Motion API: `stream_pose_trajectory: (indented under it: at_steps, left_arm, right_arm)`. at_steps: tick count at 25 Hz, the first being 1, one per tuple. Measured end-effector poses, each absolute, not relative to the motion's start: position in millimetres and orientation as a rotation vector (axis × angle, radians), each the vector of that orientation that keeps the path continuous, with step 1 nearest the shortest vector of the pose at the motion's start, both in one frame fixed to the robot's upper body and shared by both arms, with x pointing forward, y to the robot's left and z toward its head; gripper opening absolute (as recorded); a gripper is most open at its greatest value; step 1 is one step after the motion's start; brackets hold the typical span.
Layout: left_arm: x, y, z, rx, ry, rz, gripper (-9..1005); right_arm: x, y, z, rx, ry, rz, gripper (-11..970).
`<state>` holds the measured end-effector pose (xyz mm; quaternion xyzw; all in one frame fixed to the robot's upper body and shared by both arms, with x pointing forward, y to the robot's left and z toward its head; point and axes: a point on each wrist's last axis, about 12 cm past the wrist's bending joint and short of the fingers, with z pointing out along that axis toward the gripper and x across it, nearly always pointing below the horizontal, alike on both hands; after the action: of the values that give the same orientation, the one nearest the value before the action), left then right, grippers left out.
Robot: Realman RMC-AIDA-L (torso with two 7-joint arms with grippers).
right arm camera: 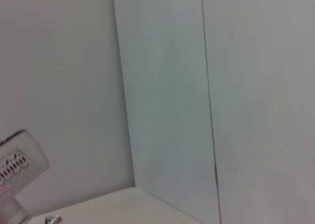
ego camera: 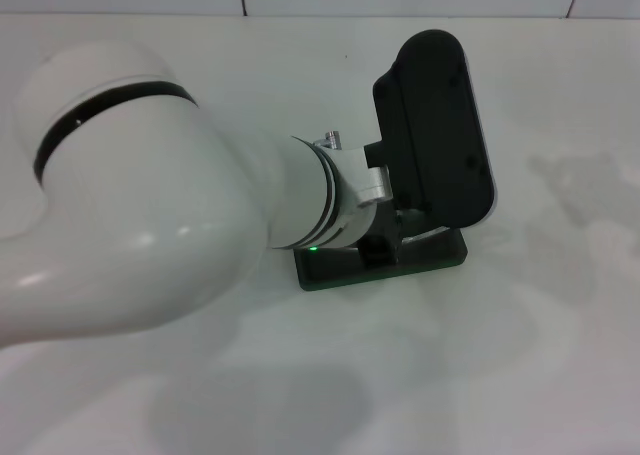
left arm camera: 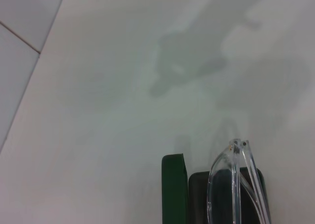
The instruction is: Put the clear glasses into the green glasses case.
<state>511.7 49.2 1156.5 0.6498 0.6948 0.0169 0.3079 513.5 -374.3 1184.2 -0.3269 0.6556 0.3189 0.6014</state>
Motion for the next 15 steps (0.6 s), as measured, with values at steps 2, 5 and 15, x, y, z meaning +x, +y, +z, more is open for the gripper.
stream_pose_trajectory:
  at_steps: [2,5,15]
  left_arm:
    - [513.4,48.6,1153.2,1.717,1.835,0.046,73]
    - [515.3,47.5,1149.6,1.709,1.825,0.041,74]
    - [520.2,46.3,1143.3,1.698,1.807,0.04,76]
  right_arm:
    - [514.3,-373.7,1184.1,-0.757,1.517,0.742,71]
    - [514.9,-373.2,1184.8,-0.758,1.513,0.743,72]
    - [515.1,-372.2,1182.8,-0.745,1.508,0.757,75]
